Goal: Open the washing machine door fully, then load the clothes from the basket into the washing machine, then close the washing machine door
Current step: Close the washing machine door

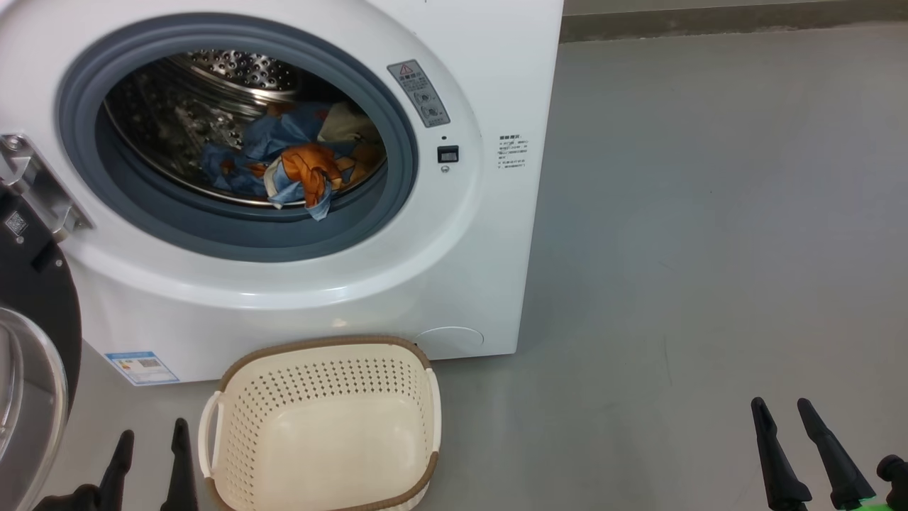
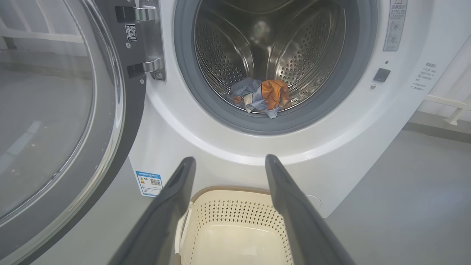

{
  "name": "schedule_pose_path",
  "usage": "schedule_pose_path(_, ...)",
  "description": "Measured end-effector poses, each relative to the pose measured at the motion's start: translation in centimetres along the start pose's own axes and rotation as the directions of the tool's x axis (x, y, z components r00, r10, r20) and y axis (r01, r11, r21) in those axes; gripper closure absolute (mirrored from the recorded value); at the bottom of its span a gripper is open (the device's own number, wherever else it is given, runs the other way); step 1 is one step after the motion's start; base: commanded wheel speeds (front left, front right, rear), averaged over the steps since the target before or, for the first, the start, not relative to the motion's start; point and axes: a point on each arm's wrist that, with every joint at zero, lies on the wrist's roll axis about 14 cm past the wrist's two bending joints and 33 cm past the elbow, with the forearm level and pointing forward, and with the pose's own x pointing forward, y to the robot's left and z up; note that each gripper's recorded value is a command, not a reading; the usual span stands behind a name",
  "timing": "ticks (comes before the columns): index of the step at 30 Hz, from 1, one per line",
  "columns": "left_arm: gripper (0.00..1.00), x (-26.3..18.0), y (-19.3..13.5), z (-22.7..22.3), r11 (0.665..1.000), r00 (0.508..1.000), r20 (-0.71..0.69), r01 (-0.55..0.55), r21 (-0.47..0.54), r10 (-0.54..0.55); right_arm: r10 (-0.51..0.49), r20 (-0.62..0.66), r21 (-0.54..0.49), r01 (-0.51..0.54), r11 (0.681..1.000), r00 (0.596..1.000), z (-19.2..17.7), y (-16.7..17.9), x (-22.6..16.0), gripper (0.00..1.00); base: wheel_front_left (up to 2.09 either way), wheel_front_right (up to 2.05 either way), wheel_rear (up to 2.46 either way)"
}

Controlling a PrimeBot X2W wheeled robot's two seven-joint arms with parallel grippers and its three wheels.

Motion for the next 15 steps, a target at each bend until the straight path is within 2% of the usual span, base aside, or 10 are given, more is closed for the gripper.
schedule_pose_path(8, 0.00, 0.02, 0.09, 0.04, 1.000, 1.000, 0.001, -0.003, 0.000, 0.003, 0.000, -0.002, 0.000, 0.000, 1.000, 1.000, -0.07, 0.01, 0.05, 0.00, -0.07, 0.07, 0.00)
schedule_pose_path(15, 0.00, 0.07, 0.05, 0.00, 1.000, 1.000, 0.000, -0.002, 0.000, 0.002, 0.000, -0.004, 0.000, 0.000, 1.000, 1.000, -0.11, -0.01, 0.08, 0.00, -0.88, 0.88, 0.00)
